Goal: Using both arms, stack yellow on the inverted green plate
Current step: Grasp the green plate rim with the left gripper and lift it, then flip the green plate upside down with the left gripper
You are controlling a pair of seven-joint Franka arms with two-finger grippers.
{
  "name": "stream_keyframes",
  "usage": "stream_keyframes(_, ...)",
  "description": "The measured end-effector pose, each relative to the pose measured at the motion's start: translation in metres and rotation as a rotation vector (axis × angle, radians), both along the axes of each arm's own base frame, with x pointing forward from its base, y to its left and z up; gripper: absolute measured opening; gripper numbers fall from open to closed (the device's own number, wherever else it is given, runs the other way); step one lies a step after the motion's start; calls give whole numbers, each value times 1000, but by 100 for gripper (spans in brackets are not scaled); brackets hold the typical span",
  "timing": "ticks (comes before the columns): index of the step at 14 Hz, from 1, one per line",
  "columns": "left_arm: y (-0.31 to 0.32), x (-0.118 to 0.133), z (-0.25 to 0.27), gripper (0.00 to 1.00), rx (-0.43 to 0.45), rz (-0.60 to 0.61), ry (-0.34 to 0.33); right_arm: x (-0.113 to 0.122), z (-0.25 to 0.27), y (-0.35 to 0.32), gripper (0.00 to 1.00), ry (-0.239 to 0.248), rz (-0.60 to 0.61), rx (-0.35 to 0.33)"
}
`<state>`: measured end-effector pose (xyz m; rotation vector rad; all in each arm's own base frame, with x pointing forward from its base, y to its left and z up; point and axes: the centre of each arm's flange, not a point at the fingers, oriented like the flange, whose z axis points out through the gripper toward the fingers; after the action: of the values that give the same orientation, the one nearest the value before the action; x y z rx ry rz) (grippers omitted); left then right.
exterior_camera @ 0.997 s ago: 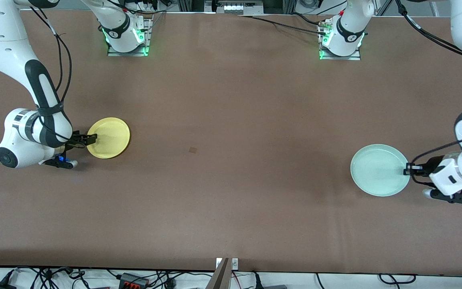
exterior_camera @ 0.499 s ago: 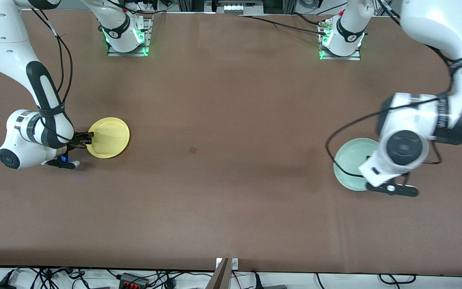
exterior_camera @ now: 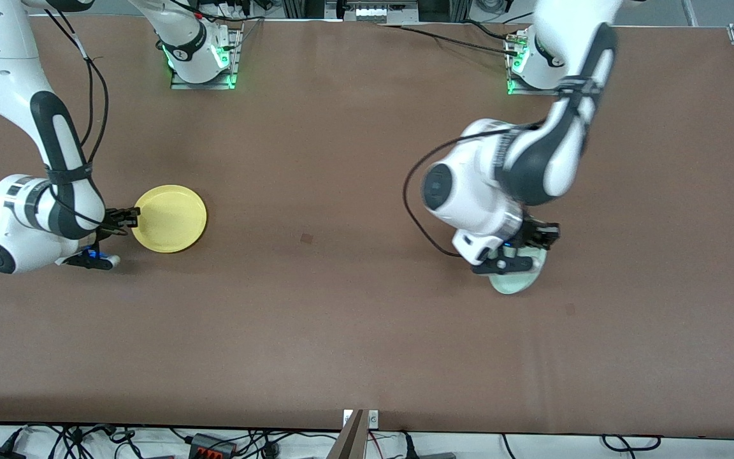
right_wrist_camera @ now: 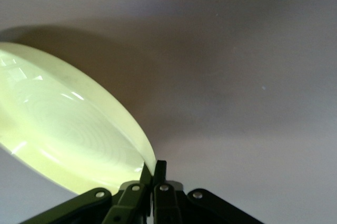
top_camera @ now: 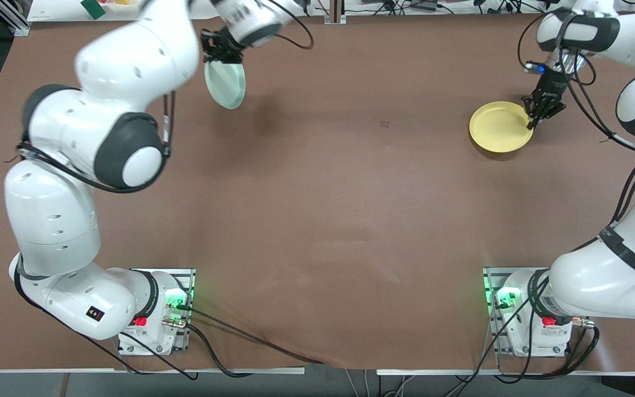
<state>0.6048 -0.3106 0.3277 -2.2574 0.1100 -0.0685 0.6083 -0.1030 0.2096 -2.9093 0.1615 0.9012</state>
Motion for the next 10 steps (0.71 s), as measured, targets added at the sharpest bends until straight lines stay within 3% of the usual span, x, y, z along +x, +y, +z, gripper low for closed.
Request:
stream_keyframes(5,-77,-51,-33,3,103,-51,-116,25,69,0,3,-49,50,49)
stream_keyframes(7,-91,-63,-45,3,122,-43,-160,32,88,8,3,-88,14,114)
stream_keyframes(10,-100,-75,-70,3,145,-22,-197,35,92,11,3,-108,-42,193)
